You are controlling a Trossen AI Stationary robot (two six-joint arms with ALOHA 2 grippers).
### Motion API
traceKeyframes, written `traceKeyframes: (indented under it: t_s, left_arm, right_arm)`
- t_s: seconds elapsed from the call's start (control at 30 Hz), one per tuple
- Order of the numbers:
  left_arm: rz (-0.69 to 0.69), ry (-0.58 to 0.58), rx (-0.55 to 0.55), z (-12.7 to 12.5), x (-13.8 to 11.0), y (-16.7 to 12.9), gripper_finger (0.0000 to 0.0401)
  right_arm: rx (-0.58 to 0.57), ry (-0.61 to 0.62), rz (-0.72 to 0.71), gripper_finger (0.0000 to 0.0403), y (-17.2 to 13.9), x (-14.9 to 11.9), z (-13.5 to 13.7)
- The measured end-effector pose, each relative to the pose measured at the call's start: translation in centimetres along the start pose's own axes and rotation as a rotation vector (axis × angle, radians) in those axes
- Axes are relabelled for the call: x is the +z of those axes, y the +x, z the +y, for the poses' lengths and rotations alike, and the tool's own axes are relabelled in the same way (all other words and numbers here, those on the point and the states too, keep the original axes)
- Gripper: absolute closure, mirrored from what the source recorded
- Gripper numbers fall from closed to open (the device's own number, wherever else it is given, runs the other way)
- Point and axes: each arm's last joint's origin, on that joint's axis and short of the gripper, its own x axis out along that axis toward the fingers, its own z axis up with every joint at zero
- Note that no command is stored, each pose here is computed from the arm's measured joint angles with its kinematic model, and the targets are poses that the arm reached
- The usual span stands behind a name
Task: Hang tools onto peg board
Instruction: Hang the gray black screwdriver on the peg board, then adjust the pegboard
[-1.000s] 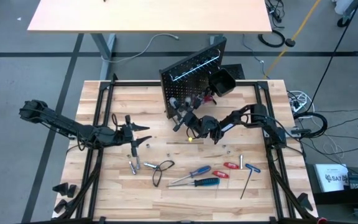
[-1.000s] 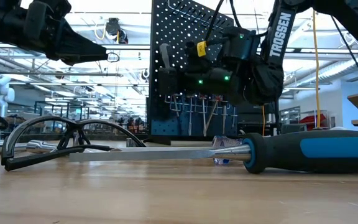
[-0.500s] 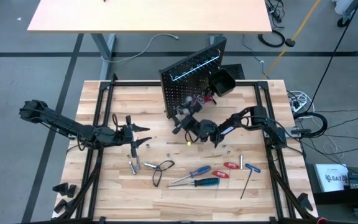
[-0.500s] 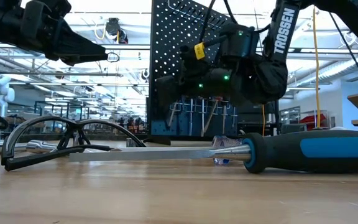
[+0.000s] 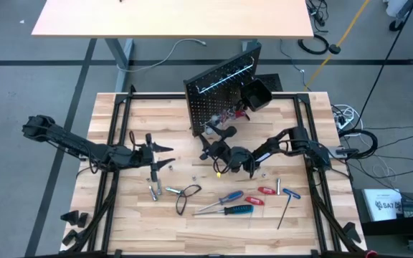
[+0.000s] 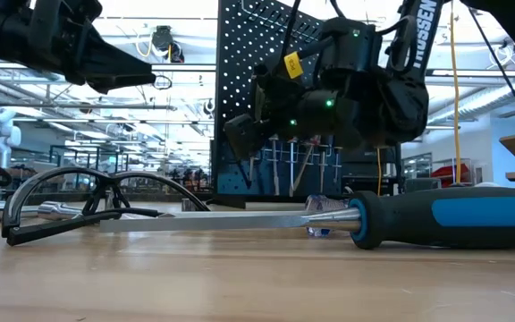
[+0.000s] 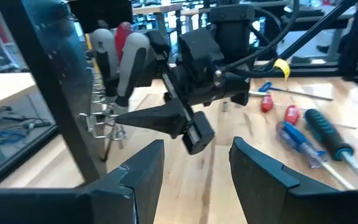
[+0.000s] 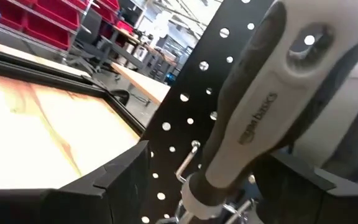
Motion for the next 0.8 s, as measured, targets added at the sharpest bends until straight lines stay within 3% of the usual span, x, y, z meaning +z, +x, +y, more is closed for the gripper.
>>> traceKeyframes:
  t_s: [0.23,0.8]
  left_arm:
    - [-0.002,-0.021,-0.019,-0.1,0.0,0.0,0.0216]
    - [-0.002,-0.047,-0.018,-0.1,0.0,0.0,0.0216]
  right_arm:
    - [-0.065,-0.006,0.066,0.0140,-1.2,0.3,0.5]
    - [-0.074,-0.004,0.094,0.0140,-3.1,1.1,1.5]
